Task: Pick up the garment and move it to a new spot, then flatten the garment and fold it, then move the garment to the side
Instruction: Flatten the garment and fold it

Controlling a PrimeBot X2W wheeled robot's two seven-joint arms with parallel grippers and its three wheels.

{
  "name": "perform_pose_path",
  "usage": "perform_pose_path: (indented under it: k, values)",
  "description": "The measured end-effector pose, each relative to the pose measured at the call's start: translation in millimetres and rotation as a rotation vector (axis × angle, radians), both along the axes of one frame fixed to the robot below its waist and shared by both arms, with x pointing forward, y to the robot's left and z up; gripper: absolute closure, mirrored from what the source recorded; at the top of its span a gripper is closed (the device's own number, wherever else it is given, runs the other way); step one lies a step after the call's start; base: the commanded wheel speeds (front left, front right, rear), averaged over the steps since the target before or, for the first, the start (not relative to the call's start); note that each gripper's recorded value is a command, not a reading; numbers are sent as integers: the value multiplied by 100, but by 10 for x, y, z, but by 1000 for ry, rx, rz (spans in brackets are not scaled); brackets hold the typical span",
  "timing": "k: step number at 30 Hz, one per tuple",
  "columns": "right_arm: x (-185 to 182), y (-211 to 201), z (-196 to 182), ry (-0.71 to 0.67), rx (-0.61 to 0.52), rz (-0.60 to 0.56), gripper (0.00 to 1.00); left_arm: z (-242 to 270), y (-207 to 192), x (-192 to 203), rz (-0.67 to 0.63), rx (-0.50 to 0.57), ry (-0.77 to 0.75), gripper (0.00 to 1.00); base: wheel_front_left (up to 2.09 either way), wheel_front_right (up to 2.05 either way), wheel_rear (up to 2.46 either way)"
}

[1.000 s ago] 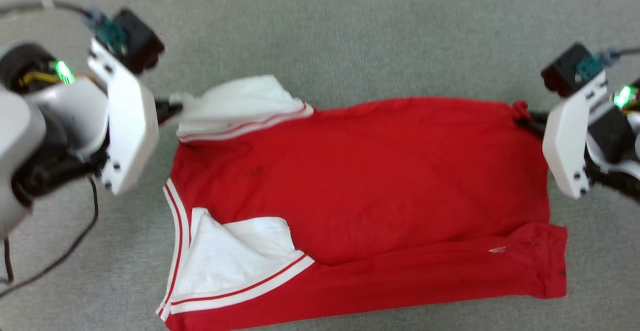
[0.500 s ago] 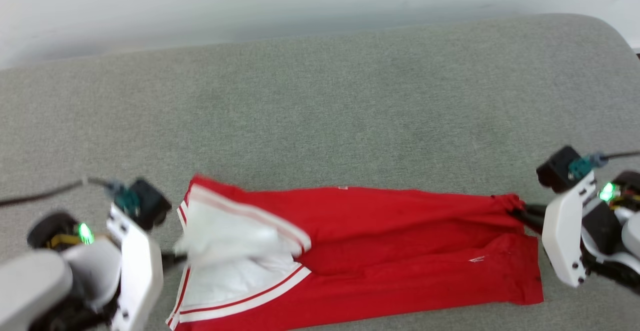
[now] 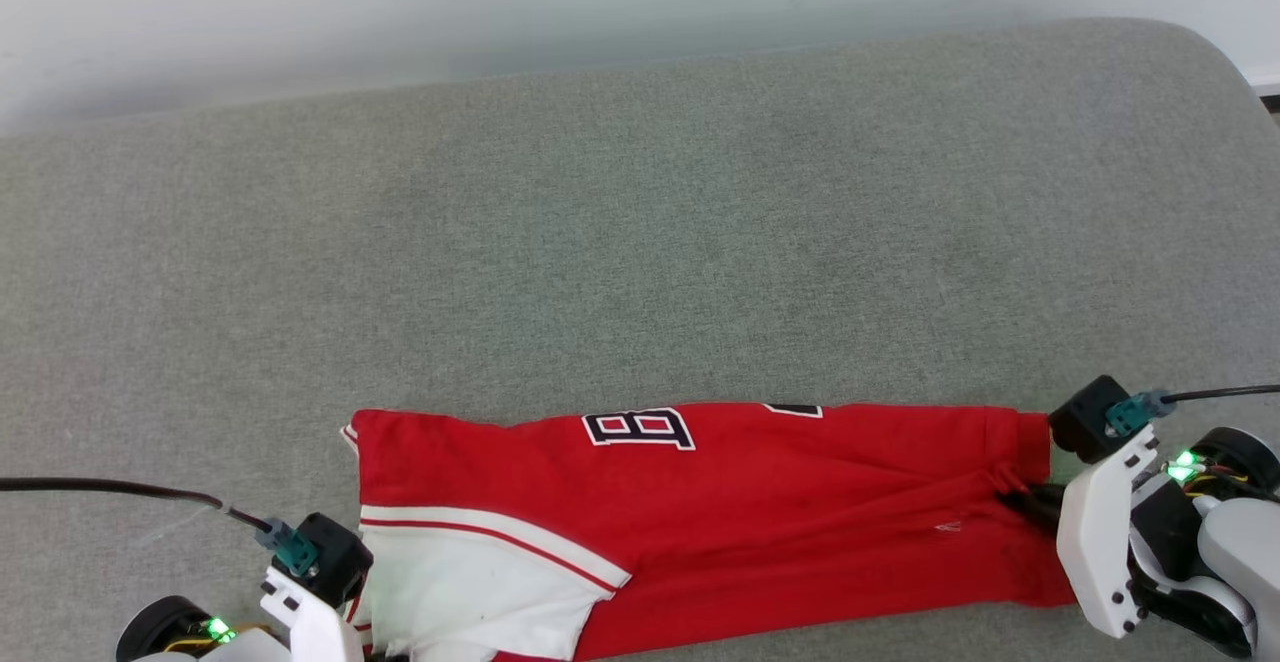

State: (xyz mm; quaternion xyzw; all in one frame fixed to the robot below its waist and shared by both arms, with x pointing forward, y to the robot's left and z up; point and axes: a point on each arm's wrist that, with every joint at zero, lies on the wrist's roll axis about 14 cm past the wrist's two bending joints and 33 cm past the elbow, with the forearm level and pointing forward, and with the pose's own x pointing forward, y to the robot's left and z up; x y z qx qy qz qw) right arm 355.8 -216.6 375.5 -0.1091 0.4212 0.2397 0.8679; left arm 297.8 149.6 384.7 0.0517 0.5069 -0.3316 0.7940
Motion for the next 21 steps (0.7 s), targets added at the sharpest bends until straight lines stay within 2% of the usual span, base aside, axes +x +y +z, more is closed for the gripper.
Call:
perform_pose_path:
  k: [1, 6, 13, 21]
  values:
    - [35, -1, 20, -18, 8, -10, 0, 2, -7, 21, 10, -6, -11, 0, 0, 0, 0]
    - [171, 10, 229, -130, 36, -13, 0, 156, -6, 209, 39, -19, -150, 0, 0, 0, 0]
    - [410, -105, 833, -333, 101, -49, 0, 560, 27, 504, 126, -54, -424, 0, 0, 0, 0]
    - [485, -508, 1038, -397, 159, -227, 0, 923, 165, 865, 306, -69, -753, 0, 0, 0, 0]
